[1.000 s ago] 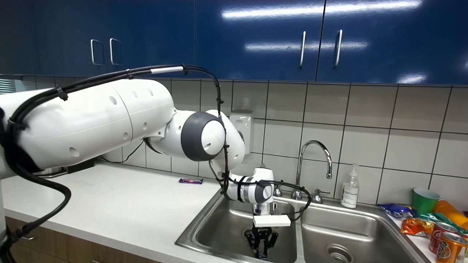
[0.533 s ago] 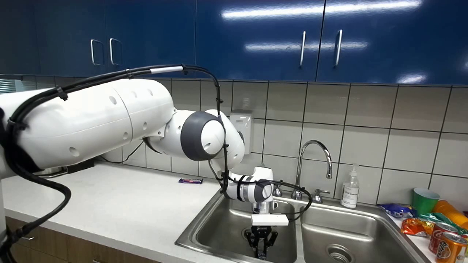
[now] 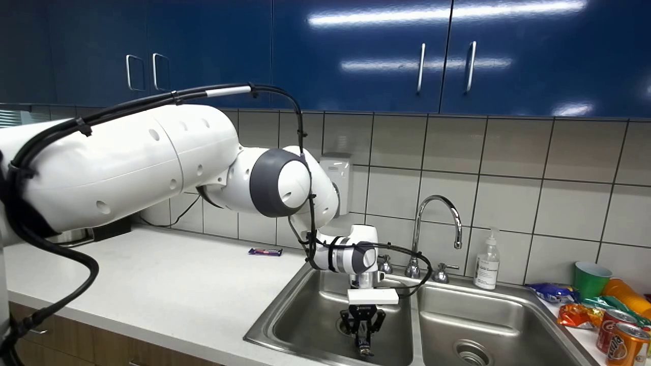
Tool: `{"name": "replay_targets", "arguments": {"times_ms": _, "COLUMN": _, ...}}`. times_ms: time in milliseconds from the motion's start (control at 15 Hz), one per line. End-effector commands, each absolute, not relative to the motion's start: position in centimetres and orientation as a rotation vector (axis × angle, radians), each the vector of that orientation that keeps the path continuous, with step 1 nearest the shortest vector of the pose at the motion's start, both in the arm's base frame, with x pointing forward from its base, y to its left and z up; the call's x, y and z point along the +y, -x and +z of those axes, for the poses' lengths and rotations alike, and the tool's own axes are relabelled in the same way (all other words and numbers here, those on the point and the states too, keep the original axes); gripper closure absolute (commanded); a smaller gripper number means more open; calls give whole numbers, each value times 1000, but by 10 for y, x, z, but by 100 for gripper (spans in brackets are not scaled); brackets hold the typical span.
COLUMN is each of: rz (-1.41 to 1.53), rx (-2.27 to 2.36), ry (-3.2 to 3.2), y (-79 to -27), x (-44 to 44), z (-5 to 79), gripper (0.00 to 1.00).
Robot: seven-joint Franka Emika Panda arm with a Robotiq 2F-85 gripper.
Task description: Take the candy bar out of the kitchen sink
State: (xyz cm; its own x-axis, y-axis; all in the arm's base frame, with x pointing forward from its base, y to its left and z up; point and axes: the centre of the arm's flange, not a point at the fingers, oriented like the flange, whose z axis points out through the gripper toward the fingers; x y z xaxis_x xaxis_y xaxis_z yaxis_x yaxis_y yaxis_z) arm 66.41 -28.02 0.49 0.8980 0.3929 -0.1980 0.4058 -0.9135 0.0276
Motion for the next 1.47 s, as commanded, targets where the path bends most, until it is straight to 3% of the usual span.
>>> {"name": "replay_targets", "arguments": {"times_ms": 0, "rz": -268, "rx": 582, "ry": -2997, "y": -656, "x": -275, "z": 27, "gripper": 91}}
{"name": "replay_targets", "arguments": {"times_ms": 1400, "rz": -174, "rx": 398, "ry": -2993, "y": -609, "x": -248, "z": 105, "gripper": 91}}
